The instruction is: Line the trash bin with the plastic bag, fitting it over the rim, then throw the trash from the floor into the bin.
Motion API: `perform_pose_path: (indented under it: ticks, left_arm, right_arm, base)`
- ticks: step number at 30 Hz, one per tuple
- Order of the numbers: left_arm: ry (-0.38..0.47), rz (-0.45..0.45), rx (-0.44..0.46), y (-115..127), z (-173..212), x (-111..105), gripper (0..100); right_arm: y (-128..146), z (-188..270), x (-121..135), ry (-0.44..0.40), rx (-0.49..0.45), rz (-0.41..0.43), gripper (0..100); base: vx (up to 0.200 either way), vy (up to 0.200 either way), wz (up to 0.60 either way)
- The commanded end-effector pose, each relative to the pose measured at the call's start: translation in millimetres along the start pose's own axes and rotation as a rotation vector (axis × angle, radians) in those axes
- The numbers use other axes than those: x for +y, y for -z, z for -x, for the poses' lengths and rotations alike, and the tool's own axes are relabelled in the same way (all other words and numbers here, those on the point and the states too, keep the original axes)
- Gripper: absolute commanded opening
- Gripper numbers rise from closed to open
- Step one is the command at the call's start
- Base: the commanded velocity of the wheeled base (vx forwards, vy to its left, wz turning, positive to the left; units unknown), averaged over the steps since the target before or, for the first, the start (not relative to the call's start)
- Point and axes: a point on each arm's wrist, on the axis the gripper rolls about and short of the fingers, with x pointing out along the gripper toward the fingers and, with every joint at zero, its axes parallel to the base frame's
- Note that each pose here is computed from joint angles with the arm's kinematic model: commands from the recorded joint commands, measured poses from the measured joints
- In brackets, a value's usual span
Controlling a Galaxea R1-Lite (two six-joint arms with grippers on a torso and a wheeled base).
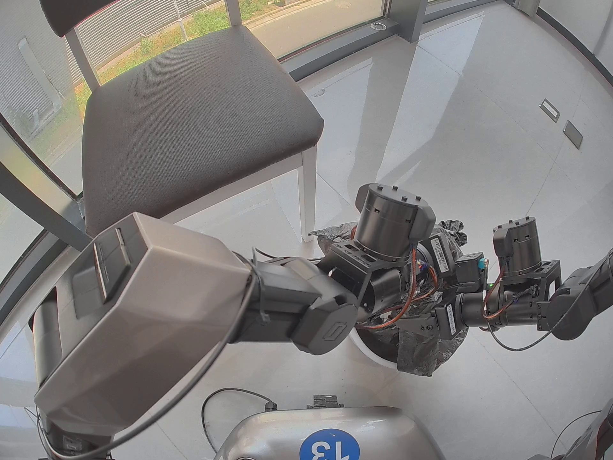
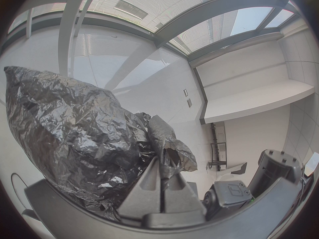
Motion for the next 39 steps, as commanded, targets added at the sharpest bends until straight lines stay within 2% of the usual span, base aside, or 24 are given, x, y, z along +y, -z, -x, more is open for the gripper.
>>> perform_pose_path:
  ticks: [1,2,22,23,33,39]
  left_arm:
    - [-0.002,0.001,0.001,1,0,0,0]
    - [-0.002,0.001,0.001,1,0,0,0]
    - [-0.016,-0.01,-0.015,1,-1,1,0]
    - [-0.016,-0.007,-0.015,1,-1,1,100]
    - [-0.012,0.001,-0.028,-2,0,0,100]
    - [-0.04,0.003,-0.056,-7,5,2,100]
  right_arm:
    - [5,-5,0,-0.003,0.022,0.003,100]
    - [6,-6,0,-0.003,0.027,0.005,0]
    - [9,-1,-2,0.004,0.03,-0.007,0]
    - [9,-1,-2,0.004,0.033,-0.008,0]
    - [13,2,0,0.003,0.041,-0.009,0]
    - [20,6,0,0.008,0.057,-0.016,0]
  base:
    - [0.0,0.0,0.0]
    - [0.0,0.0,0.0]
    - [0.0,0.0,0.0]
    - [0.0,0.0,0.0]
    - [0.0,0.0,0.0]
    - [0.0,0.0,0.0]
